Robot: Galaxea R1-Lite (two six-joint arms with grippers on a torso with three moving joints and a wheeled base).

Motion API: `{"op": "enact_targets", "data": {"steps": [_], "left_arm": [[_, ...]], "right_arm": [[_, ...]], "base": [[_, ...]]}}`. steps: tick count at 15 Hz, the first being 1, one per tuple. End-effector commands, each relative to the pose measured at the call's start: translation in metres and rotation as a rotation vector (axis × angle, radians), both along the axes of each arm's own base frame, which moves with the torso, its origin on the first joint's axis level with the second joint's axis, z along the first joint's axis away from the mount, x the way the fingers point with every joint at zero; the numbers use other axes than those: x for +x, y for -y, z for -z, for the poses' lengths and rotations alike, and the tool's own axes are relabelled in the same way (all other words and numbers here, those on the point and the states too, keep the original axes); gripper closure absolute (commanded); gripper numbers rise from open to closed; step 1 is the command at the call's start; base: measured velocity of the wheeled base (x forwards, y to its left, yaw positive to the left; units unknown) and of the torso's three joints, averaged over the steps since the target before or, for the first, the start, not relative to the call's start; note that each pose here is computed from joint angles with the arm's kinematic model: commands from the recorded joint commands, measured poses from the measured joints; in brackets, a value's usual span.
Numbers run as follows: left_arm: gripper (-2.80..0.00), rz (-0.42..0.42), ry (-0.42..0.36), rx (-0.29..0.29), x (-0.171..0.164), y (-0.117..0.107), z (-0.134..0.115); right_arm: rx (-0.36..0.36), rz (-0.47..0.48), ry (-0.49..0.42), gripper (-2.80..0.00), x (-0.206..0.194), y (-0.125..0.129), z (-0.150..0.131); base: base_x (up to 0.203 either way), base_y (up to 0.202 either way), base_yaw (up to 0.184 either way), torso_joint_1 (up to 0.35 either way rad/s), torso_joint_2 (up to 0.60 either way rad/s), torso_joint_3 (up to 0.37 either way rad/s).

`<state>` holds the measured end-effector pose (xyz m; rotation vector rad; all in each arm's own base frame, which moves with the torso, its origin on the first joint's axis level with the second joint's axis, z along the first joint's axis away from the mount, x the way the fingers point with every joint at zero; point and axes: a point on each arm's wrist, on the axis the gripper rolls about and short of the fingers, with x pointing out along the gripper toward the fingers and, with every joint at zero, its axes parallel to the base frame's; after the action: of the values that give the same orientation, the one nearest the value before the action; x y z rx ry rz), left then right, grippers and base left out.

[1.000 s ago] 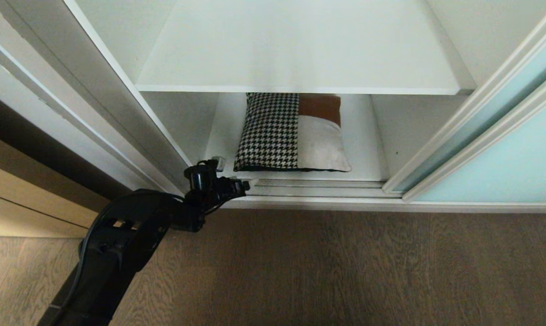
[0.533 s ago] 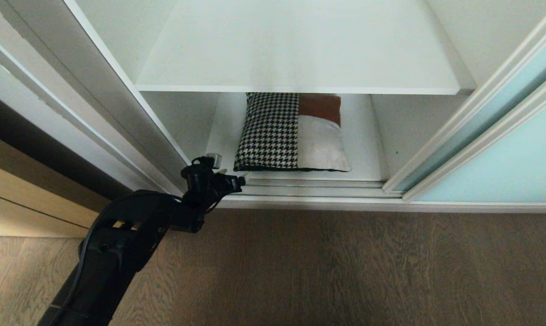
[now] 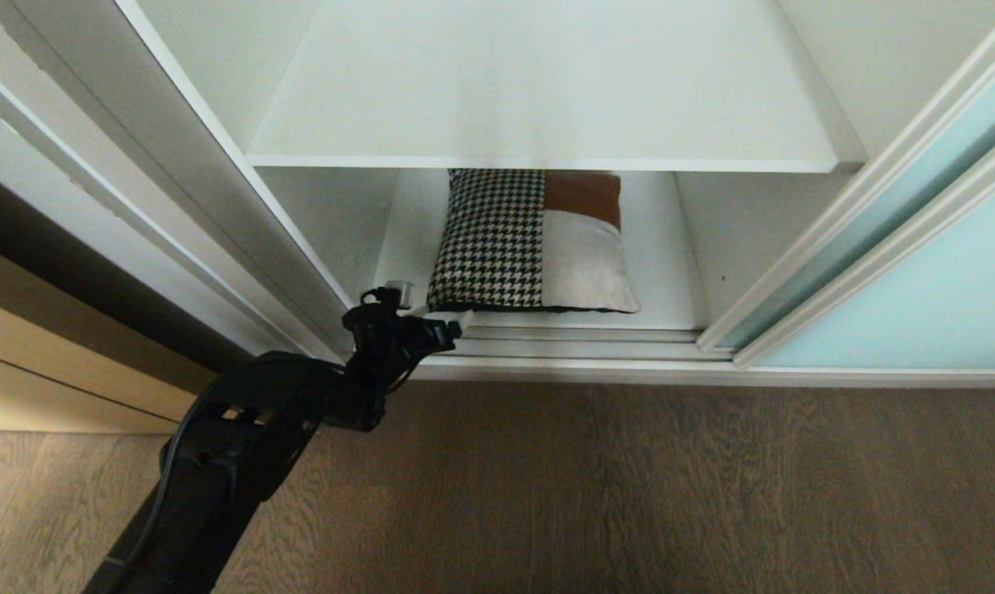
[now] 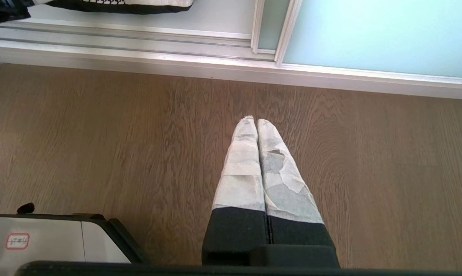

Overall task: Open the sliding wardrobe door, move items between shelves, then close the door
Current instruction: Place the pillow on the higher shelf

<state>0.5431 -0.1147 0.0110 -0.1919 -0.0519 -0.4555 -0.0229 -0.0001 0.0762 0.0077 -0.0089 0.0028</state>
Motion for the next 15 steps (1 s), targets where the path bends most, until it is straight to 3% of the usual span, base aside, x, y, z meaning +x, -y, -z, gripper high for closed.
{"op": "enact_targets", "data": {"steps": [1,4,8,11,15], "left_arm": [[-2.8,-0.003,0.006,-0.01,-0.001,0.002,-0.001],[-2.8,-0.07,0.033,-0.021,-0.003,0.0,-0.025],[-2.8,-0.143,0.104,0.01,-0.045,-0.01,-0.119],[-2.8,-0.215,0.198,0.064,-0.115,-0.027,-0.206],[-2.8,-0.386,0.239,0.143,-0.239,-0.059,-0.258]], "right_arm": [[0.0,0.0,0.0,0.0,0.0,0.0,0.0],[0.0,0.0,0.002,0.0,0.0,0.0,0.0],[0.0,0.0,0.002,0.0,0.0,0.0,0.0],[0.0,0.0,0.0,0.0,0.0,0.0,0.0],[0.0,0.0,0.001,0.0,0.0,0.0,0.0]], "base": [[0.0,0.0,0.0,0.0,0.0,0.0],[0.0,0.0,0.0,0.0,0.0,0.0],[0.0,0.0,0.0,0.0,0.0,0.0],[0.0,0.0,0.0,0.0,0.0,0.0],[0.0,0.0,0.0,0.0,0.0,0.0]]}}
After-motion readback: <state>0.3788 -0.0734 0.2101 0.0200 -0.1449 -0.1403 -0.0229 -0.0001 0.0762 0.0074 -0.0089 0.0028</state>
